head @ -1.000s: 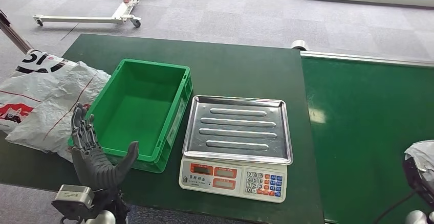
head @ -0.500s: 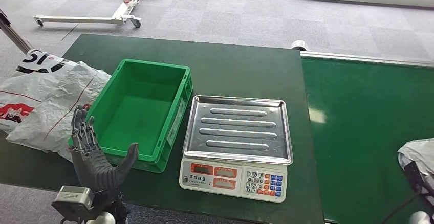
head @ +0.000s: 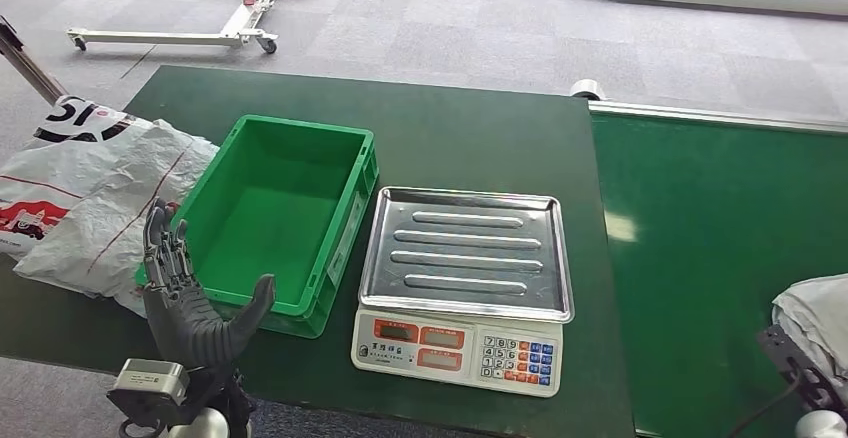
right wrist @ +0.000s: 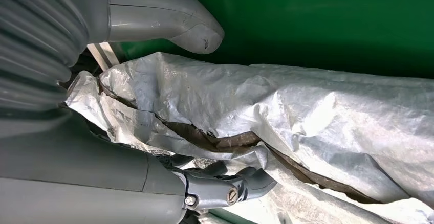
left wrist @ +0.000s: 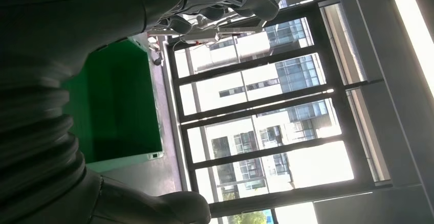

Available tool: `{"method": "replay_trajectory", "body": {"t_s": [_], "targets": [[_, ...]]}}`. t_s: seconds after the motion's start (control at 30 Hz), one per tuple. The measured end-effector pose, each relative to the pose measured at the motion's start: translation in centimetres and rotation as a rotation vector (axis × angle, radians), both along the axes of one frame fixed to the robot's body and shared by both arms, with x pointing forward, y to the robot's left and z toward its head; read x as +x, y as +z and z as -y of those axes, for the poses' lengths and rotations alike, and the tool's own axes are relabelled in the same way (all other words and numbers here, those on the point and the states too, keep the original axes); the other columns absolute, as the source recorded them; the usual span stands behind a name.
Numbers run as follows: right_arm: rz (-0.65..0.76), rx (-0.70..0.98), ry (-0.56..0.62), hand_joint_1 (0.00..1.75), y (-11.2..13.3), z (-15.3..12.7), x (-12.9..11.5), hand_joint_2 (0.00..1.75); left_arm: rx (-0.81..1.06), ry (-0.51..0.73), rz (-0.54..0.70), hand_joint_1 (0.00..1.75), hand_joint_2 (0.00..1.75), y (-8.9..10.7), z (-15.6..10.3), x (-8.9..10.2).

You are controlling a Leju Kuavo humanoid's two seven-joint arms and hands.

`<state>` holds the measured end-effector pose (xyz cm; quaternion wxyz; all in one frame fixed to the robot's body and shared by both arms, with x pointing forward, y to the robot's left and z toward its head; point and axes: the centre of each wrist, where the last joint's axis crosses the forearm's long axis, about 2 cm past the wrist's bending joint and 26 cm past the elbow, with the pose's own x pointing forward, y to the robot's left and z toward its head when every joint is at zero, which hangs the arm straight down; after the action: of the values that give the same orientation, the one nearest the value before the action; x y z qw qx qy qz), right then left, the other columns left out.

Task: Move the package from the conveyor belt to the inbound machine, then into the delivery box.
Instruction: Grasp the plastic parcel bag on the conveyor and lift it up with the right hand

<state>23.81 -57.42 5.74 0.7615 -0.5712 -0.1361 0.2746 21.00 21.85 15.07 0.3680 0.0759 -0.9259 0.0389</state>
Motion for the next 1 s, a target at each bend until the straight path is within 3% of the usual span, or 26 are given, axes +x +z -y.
{"method": "replay_trajectory", "body": {"t_s": [0.13,0.8,1.0], "targets": [[-0.003,-0.007,-0.02,1.75,-0.2,-0.4,0.1,1.75,0.001,-0.003,0.001,0.0,1.75,0.1,0.2,0.0],[0.04,-0.05,-0.021,1.75,0.0,-1.5,0.0,1.75,-0.006,0.014,-0.003,0.0,1.75,0.2,-0.1,-0.1],[0.139,-0.206,0.068,1.75,0.8,-2.7,0.9,1.75,-0.006,0.027,-0.002,0.0,1.75,0.2,-0.3,-0.4]]}}
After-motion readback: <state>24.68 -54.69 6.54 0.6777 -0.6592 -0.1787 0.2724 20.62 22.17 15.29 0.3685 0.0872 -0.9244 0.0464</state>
